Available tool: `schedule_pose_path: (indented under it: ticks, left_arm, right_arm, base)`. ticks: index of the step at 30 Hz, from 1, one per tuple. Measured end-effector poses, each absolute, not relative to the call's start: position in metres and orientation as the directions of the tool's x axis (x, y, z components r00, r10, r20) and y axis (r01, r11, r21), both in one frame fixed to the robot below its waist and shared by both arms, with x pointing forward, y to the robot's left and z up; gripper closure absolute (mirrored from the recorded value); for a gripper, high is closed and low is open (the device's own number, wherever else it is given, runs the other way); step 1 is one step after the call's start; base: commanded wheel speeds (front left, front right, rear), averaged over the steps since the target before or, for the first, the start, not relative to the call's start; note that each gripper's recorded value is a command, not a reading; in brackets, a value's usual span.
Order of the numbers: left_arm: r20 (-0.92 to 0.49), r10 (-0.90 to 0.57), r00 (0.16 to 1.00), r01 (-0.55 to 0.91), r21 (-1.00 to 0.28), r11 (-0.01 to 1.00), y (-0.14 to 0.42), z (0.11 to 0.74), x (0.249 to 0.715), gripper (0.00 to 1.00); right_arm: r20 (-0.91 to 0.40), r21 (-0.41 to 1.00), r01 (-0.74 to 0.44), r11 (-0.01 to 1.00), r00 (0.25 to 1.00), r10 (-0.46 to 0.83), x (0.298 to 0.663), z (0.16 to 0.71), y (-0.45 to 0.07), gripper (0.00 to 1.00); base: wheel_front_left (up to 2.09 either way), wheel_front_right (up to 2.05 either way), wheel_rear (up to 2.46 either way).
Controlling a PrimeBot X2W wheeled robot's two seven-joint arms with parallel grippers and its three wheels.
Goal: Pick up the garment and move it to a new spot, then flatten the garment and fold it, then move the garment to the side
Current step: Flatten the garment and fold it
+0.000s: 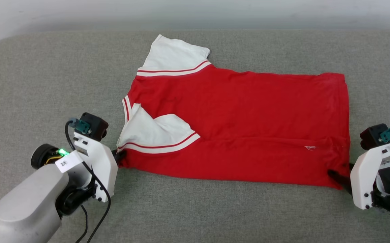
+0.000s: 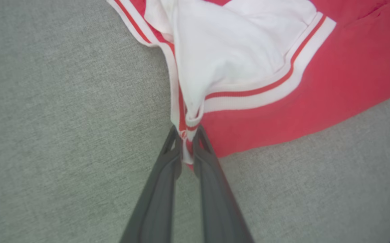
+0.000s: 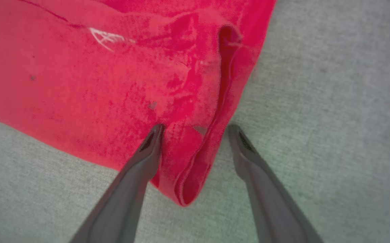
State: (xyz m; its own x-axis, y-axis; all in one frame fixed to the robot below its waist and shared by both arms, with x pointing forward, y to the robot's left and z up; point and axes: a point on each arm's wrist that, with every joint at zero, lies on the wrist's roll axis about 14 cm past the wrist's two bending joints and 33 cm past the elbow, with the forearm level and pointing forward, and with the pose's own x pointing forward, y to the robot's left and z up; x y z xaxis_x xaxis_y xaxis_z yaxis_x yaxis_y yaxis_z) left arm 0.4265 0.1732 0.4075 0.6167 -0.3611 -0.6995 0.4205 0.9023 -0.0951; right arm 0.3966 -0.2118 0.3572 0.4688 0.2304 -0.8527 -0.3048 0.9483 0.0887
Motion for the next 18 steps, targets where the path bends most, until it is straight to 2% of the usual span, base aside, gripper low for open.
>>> schedule_pose_path:
  ticks: [1,2,11,18]
  left_arm:
    - [-0.699,-0.362,0.617,0.417,-0.099,0.903,0.173,0.407,0.425,1.0]
    - [-0.698,-0.363,0.617,0.411,-0.107,0.905,0.173,0.406,0.423,1.0]
    - [-0.645,-0.368,0.67,0.394,-0.11,0.912,0.174,0.425,0.409,1.0]
    - [-0.632,-0.363,0.684,0.39,-0.104,0.915,0.179,0.435,0.381,1.0]
  right_arm:
    - [-0.844,0.094,-0.3,0.949,0.482,0.236,0.397,0.358,-0.211,0.72]
    - [-0.835,0.096,-0.301,0.949,0.495,0.241,0.397,0.36,-0.21,0.98]
    - [-0.703,0.095,-0.312,0.945,0.651,0.285,0.405,0.403,-0.207,1.0]
    - [-0.65,0.087,-0.317,0.944,0.701,0.295,0.386,0.429,-0.218,1.0]
  base:
    - [0.0,0.0,0.0]
    - [0.0,0.0,0.0]
    - [0.0,0.0,0.0]
    - [0.0,0.0,0.0]
